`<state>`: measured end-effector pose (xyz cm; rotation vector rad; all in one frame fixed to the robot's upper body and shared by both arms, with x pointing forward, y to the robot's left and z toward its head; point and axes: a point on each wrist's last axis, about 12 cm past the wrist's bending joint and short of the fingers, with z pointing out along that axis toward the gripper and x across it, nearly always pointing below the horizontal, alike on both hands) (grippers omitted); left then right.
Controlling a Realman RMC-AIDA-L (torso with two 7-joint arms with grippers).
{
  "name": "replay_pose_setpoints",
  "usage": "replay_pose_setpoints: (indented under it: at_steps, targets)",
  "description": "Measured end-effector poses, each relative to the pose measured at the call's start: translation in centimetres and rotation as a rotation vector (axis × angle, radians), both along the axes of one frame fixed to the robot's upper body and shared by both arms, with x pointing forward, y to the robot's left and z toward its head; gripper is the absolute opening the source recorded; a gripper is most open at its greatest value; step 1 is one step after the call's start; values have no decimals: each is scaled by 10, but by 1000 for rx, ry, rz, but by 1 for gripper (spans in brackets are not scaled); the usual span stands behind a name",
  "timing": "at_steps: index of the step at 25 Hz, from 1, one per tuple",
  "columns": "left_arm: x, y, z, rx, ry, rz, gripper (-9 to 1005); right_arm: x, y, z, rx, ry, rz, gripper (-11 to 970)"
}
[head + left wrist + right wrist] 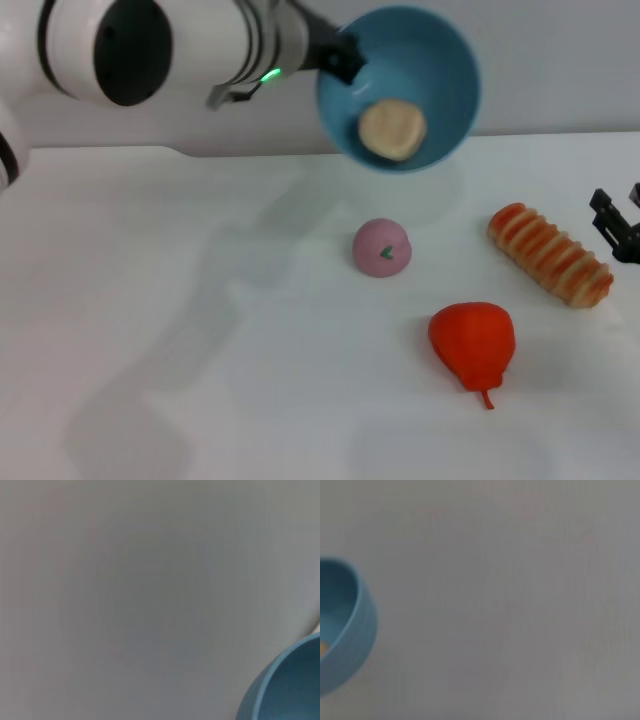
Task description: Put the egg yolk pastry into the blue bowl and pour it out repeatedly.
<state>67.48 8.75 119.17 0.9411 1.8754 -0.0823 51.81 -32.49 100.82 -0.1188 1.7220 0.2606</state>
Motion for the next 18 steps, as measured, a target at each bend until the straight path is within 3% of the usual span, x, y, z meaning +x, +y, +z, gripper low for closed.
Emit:
replay_pose_setpoints:
  at_steps: [9,18]
  targets:
    - [-9,-35,31,21,-194,-123,-1,-13,-1,-11,-1,43,-10,486]
    - [-18,-54,54,-62,-376,-196,0,-29,9,-22,-23,53,34,485]
